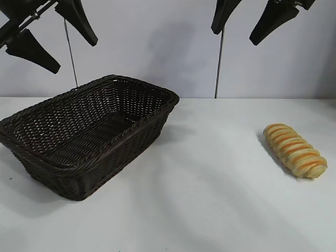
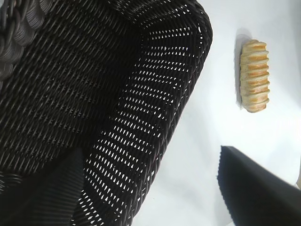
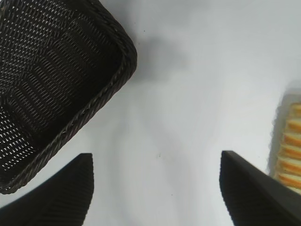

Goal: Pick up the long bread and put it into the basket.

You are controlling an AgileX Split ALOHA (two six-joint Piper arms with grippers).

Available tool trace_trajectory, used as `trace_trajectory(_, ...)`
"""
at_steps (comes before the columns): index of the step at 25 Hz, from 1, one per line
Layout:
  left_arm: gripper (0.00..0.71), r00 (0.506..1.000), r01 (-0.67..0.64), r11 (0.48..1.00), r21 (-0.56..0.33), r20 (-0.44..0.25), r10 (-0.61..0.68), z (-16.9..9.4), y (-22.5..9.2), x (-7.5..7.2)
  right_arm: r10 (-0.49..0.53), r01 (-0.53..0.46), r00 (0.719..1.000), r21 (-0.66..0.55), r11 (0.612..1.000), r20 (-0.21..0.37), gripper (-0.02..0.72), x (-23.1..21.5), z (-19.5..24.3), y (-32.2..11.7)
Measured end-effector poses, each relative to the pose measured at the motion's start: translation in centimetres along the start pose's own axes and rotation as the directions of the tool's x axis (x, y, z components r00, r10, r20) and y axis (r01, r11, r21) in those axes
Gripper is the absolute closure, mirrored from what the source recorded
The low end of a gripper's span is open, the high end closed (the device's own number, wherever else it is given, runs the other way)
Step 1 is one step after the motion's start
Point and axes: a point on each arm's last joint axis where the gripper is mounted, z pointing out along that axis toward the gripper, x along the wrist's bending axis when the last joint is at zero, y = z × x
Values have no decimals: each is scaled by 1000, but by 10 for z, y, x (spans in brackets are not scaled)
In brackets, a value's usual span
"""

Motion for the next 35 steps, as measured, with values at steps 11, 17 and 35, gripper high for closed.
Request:
trace_trajectory(11, 139, 1000, 0, 1000, 0, 0, 0, 0, 0, 0, 0, 0, 1000, 0, 1000, 0, 164, 0, 0, 0)
trace_trajectory(17, 139, 1000, 0, 1000, 0, 0, 0, 0, 0, 0, 0, 0, 1000, 0, 1000, 0, 164, 0, 0, 0)
trace_trajectory(35, 139, 1000, 11, 1000, 14, 0, -11, 0, -1, 0, 0, 0, 1000, -1, 1000, 0, 164, 0, 0, 0)
